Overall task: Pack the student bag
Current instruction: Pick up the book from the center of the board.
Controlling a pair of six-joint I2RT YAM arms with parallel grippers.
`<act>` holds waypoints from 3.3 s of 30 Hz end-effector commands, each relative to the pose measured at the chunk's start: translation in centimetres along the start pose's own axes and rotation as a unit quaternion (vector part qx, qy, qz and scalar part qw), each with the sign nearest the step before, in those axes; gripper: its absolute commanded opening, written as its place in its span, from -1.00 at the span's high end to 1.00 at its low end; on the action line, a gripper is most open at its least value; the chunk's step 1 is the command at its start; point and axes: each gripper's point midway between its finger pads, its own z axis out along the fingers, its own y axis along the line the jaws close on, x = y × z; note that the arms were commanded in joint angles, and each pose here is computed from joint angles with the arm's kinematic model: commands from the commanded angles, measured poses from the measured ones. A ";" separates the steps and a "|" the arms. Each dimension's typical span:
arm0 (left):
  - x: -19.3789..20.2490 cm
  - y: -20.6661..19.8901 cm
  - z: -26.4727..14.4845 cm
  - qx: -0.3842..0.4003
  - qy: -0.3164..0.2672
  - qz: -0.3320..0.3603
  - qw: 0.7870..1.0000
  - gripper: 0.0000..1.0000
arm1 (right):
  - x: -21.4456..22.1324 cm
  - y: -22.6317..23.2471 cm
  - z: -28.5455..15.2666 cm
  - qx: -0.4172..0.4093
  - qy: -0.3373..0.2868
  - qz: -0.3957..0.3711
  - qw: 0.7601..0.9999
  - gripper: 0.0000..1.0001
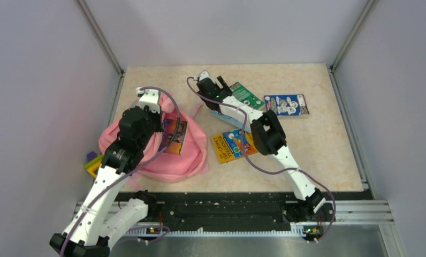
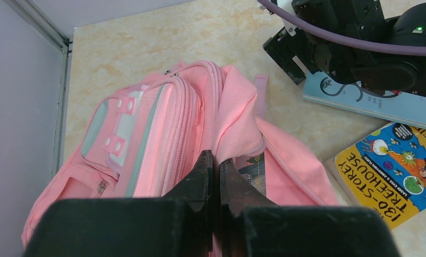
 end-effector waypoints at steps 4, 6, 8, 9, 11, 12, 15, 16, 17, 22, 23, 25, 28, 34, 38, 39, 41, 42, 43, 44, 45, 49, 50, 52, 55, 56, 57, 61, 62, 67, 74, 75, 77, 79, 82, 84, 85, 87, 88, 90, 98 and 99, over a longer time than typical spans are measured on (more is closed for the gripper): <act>-6.7 -0.1 -1.5 0.010 -0.125 -0.030 0.992 1.00 | 2.2 -3.8 1.2 0.071 0.037 -0.054 0.995 -0.52; -6.7 -0.1 -1.5 0.011 -0.125 -0.030 0.992 1.00 | 2.7 -4.3 1.3 0.086 0.042 -0.071 0.993 -0.47; -6.7 -0.1 -1.5 0.009 -0.126 -0.031 0.992 1.00 | 3.0 -4.6 1.4 0.094 0.045 -0.083 0.991 -0.42; -6.7 -0.1 -1.6 0.009 -0.126 -0.031 0.992 1.00 | 3.2 -4.6 1.4 0.097 0.046 -0.088 0.990 -0.40; -6.6 0.1 -1.5 0.005 -0.125 -0.031 0.992 1.00 | 3.5 -4.6 1.7 0.097 0.048 -0.097 0.989 -0.33; -6.6 0.1 -1.5 0.005 -0.125 -0.031 0.992 1.00 | 3.5 -4.6 1.8 0.098 0.046 -0.100 0.989 -0.28; -6.6 0.2 -1.5 0.003 -0.125 -0.031 0.992 1.00 | 3.5 -4.6 2.3 0.103 0.040 -0.110 0.988 0.02; -6.6 0.2 -1.5 0.003 -0.125 -0.032 0.992 1.00 | 3.4 -4.7 2.4 0.106 0.037 -0.112 0.987 0.15; -6.6 0.2 -1.5 0.003 -0.125 -0.031 0.992 1.00 | 3.2 -4.9 2.5 0.109 0.032 -0.113 0.987 0.30; -6.5 0.2 -1.4 0.001 -0.123 -0.031 0.992 1.00 | 0.6 -6.7 1.0 0.125 -0.003 -0.101 0.987 0.90; -6.5 0.2 -1.4 0.001 -0.123 -0.031 0.992 1.00 | 0.2 -7.3 0.2 0.129 -0.007 -0.097 0.987 0.99; -6.5 0.2 -1.3 0.001 -0.122 -0.031 0.992 1.00 | -1.4 -9.0 -1.9 0.140 -0.028 -0.076 0.987 1.00; -6.5 0.2 -1.4 0.001 -0.123 -0.031 0.992 1.00 | -3.3 -11.7 -6.0 0.138 -0.055 -0.034 0.988 1.00; -6.5 0.1 -1.4 0.003 -0.124 -0.031 0.992 1.00 | -6.0 -14.6 -16.2 0.036 -0.122 0.078 0.989 1.00; -6.5 -0.1 -1.3 0.010 -0.124 -0.030 0.992 1.00 | -6.1 -13.9 -22.1 -0.056 -0.148 0.109 0.981 1.00; -6.5 -0.3 -1.3 0.014 -0.124 -0.029 0.992 1.00 | -6.0 -13.8 -23.5 -0.075 -0.152 0.115 0.979 1.00; -6.5 -0.5 -1.3 0.021 -0.124 -0.029 0.992 1.00 | -5.9 -13.6 -26.1 -0.122 -0.164 0.129 0.970 1.00; -6.5 -0.6 -1.3 0.023 -0.124 -0.029 0.992 1.00 | -5.9 -13.5 -27.4 -0.143 -0.171 0.136 0.965 1.00; -6.5 -0.7 -1.3 0.025 -0.124 -0.028 0.992 1.00 | -5.8 -13.2 -28.5 -0.166 -0.175 0.143 0.960 1.00; -6.5 -0.7 -1.2 0.026 -0.123 -0.028 0.992 1.00 | -5.6 -12.9 -29.6 -0.190 -0.179 0.145 0.954 1.00; -6.4 -0.8 -1.2 0.027 -0.122 -0.028 0.992 1.00 | -5.4 -12.4 -30.6 -0.218 -0.177 0.155 0.947 1.00; -6.2 -2.5 -0.9 0.073 -0.113 -0.017 0.991 1.00 | -4.9 -9.9 -34.0 -0.313 -0.178 0.165 0.918 1.00; -5.9 -4.2 -1.0 0.123 -0.102 -0.002 0.987 0.71 | -4.9 -9.4 -34.9 -0.335 -0.185 0.167 0.908 1.00; -5.9 -6.9 -1.6 0.203 -0.098 0.017 0.974 -0.06 | -5.4 -9.0 -37.4 -0.382 -0.212 0.175 0.882 1.00; -6.1 -11.3 -4.1 0.339 -0.119 0.029 0.933 -0.83 | -5.8 -7.9 -40.9 -0.455 -0.237 0.173 0.841 1.00; -6.0 -12.7 -5.4 0.386 -0.126 0.031 0.914 -0.86 | -5.8 -7.6 -41.9 -0.478 -0.241 0.168 0.828 1.00; -6.0 -13.8 -6.4 0.425 -0.128 0.033 0.896 -0.88 | -5.8 -7.3 -42.7 -0.496 -0.243 0.164 0.817 1.00; -4.8 -16.3 -8.2 0.509 -0.105 0.044 0.853 -0.92 | -5.4 -6.2 -45.5 -0.559 -0.250 0.137 0.779 1.00; -4.3 -16.6 -8.2 0.517 -0.095 0.047 0.849 -0.93 | -5.2 -5.9 -46.1 -0.573 -0.252 0.131 0.769 1.00; -3.5 -17.0 -7.5 0.514 -0.077 0.055 0.853 -0.96 | -4.8 -4.9 -49.4 -0.639 -0.269 0.098 0.714 1.00; -2.7 -18.4 -8.8 0.564 -0.059 0.047 0.823 -0.96 | -3.7 -3.9 -51.1 -0.677 -0.267 0.051 0.684 1.00; -2.4 -19.0 -9.3 0.581 -0.047 0.047 0.811 -0.96 | -3.6 -3.9 -51.1 -0.679 -0.267 0.048 0.683 1.00; -1.6 -20.0 -9.9 0.607 -0.020 0.047 0.793 -0.94 | -3.7 -3.9 -51.1 -0.677 -0.268 0.046 0.683 1.00; -0.7 -20.7 -10.3 0.623 0.005 0.049 0.780 -0.80 | -3.9 -4.1 -51.1 -0.672 -0.274 0.045 0.686 1.00; -0.3 -21.2 -10.6 0.635 0.025 0.050 0.771 0.26 | -4.3 -4.4 -50.9 -0.657 -0.286 0.048 0.696 1.00; -0.7 -21.1 -10.8 0.634 0.016 0.053 0.771 0.98 | -4.7 -4.8 -50.3 -0.637 -0.296 0.055 0.709 1.00; -1.0 -20.9 -10.9 0.630 0.008 0.057 0.775 1.00 | -4.8 -5.0 -50.2 -0.630 -0.303 0.060 0.713 0.96; -1.7 -20.3 -10.6 0.604 -0.012 0.058 0.795 1.00 | -4.7 -5.7 -49.7 -0.611 -0.322 0.074 0.719 0.15; -2.3 -20.0 -10.5 0.590 -0.029 0.055 0.805 1.00 | -4.7 -6.3 -49.3 -0.598 -0.334 0.086 0.723 -0.25; -4.2 -19.0 -10.1 0.561 -0.080 0.041 0.823 1.00 | -4.5 -8.1 -49.1 -0.569 -0.363 0.113 0.730 -0.66; -8.9 -16.9 -12.0 0.535 -0.180 -0.027 0.825 1.00 | -1.8 -11.0 -46.3 -0.516 -0.401 0.186 0.734 -0.84; -9.2 -16.9 -12.3 0.537 -0.187 -0.034 0.822 1.00 | -1.6 -11.1 -46.4 -0.514 -0.409 0.188 0.730 -0.85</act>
